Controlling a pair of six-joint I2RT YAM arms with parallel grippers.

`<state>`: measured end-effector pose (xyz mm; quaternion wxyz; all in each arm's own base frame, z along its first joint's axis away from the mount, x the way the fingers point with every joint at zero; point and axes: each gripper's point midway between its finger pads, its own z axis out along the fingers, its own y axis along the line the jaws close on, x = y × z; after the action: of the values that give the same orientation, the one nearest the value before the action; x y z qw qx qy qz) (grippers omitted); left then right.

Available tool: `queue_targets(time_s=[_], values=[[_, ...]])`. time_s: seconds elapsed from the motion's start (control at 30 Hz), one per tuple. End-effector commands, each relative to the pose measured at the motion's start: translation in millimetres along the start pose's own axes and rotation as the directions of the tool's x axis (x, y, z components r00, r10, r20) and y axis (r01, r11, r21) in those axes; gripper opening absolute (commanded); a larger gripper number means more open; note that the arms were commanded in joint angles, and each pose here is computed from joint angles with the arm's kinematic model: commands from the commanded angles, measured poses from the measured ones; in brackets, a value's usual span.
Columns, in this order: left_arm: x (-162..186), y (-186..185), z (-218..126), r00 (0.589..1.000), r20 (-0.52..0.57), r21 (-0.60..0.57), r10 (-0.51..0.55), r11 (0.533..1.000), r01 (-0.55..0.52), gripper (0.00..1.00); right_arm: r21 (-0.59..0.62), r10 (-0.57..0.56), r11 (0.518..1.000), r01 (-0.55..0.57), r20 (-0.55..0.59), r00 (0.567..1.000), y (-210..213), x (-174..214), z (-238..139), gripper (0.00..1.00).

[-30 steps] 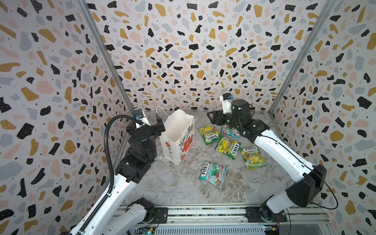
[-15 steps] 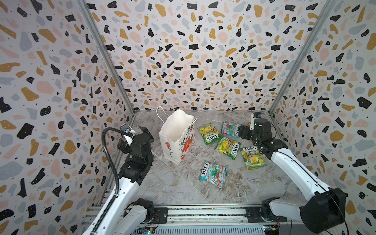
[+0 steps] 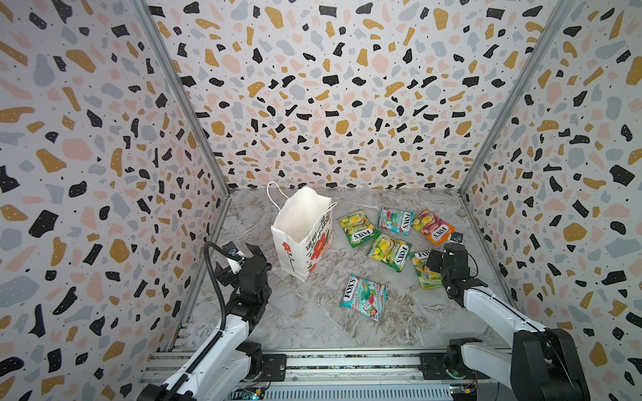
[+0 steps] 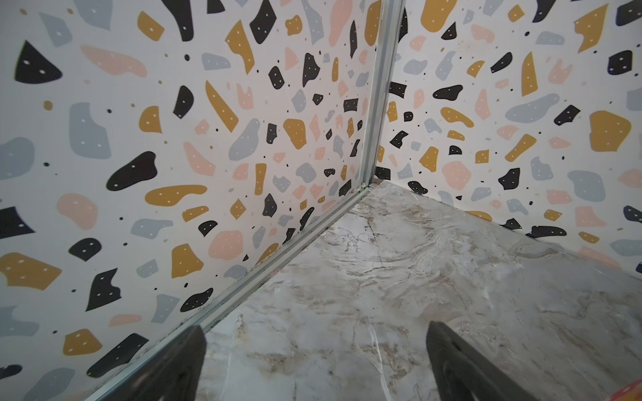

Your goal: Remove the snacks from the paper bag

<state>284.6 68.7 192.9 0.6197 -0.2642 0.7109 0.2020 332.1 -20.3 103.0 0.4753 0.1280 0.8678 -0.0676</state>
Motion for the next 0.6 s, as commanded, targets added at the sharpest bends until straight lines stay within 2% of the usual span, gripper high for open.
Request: queue_targets(time_s=[0.0,0.13,0.27,0.57], values=[[-19.4,-8.8,0.1,0.994,0.108,0.058,-0.009,0.998,0.003,1.00,0.035,-0.017,0.999,0.010,0.193,0.981,-6.6,-31.7,-3.6,0.76],[-4.3,-18.7,1.9,0.990,0.130,0.125,0.047,0.990,-0.064,1.00,-0.006,-0.025,1.000,0.028,0.286,0.958,-1.7,-32.1,-6.8,0.76],[6.1,-24.4,3.5,0.984,0.153,0.167,0.091,0.979,-0.116,1.00,-0.033,-0.030,0.999,0.043,0.329,0.944,1.7,-29.6,-8.5,0.76],[28.8,-39.9,14.2,0.986,0.143,0.294,0.083,0.948,-0.122,1.00,-0.117,-0.068,0.984,0.136,0.457,0.887,20.7,-37.5,-21.8,0.76]])
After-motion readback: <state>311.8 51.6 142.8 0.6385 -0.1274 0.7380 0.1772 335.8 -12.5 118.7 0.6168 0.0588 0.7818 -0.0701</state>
